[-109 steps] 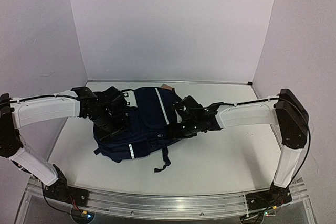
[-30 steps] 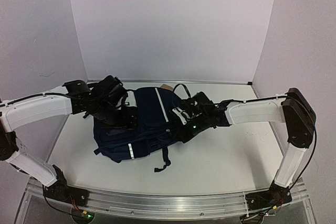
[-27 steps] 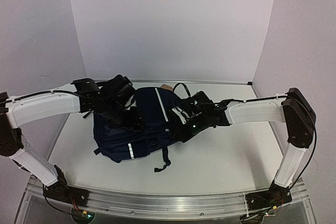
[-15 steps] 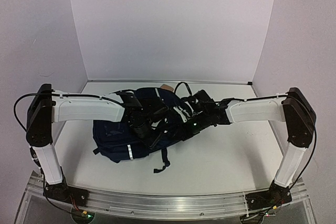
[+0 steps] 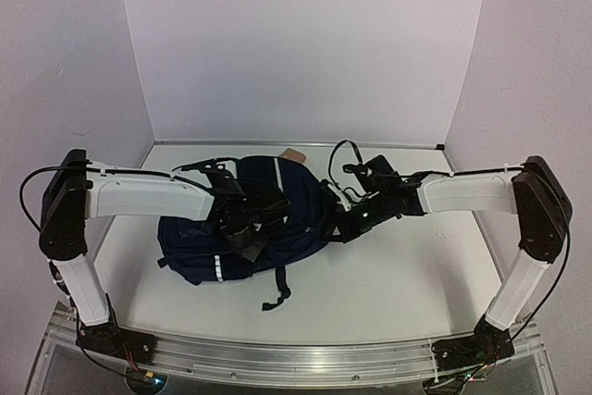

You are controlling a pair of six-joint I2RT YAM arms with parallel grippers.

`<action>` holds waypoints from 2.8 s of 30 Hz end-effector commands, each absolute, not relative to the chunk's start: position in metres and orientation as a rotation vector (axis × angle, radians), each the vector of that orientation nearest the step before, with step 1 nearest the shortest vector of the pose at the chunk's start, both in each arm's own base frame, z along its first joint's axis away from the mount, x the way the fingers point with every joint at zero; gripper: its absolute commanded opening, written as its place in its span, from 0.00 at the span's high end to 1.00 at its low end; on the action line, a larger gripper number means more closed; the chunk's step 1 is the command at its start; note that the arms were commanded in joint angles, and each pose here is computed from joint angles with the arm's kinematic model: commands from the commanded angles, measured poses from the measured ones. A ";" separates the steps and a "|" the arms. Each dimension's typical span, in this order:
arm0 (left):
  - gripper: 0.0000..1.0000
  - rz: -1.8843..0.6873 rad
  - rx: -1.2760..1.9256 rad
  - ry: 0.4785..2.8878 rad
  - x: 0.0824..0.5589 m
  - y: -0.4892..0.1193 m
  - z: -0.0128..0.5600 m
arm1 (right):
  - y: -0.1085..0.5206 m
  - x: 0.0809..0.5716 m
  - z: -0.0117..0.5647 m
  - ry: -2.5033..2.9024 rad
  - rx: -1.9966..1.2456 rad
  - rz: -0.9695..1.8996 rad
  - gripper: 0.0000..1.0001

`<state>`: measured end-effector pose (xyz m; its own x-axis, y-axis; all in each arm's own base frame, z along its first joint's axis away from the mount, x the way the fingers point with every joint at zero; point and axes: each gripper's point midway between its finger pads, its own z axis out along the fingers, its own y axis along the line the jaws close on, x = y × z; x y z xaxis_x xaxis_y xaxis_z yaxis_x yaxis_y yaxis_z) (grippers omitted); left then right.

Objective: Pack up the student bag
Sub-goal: Zip the student bag at the center of the board.

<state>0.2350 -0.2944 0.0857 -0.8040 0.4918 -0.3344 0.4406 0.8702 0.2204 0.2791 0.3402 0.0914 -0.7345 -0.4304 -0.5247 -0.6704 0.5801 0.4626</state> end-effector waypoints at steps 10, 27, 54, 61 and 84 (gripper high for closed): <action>0.77 0.194 0.737 2.459 0.233 -0.239 0.156 | 0.394 0.201 0.136 2.387 -1.091 1.174 1.00; 0.51 -0.068 1.226 2.142 0.167 -0.346 0.159 | 0.431 0.216 0.169 2.308 -1.083 1.317 1.00; 1.00 0.350 1.048 2.281 0.179 -0.249 0.127 | 0.336 0.304 0.142 2.407 -0.816 1.071 1.00; 1.00 0.421 1.068 2.255 0.186 -0.251 0.128 | 0.313 0.337 0.143 2.392 -0.782 0.974 1.00; 0.36 -0.229 1.197 2.116 0.163 -0.364 0.193 | 0.420 0.242 0.180 2.310 -0.967 1.349 1.00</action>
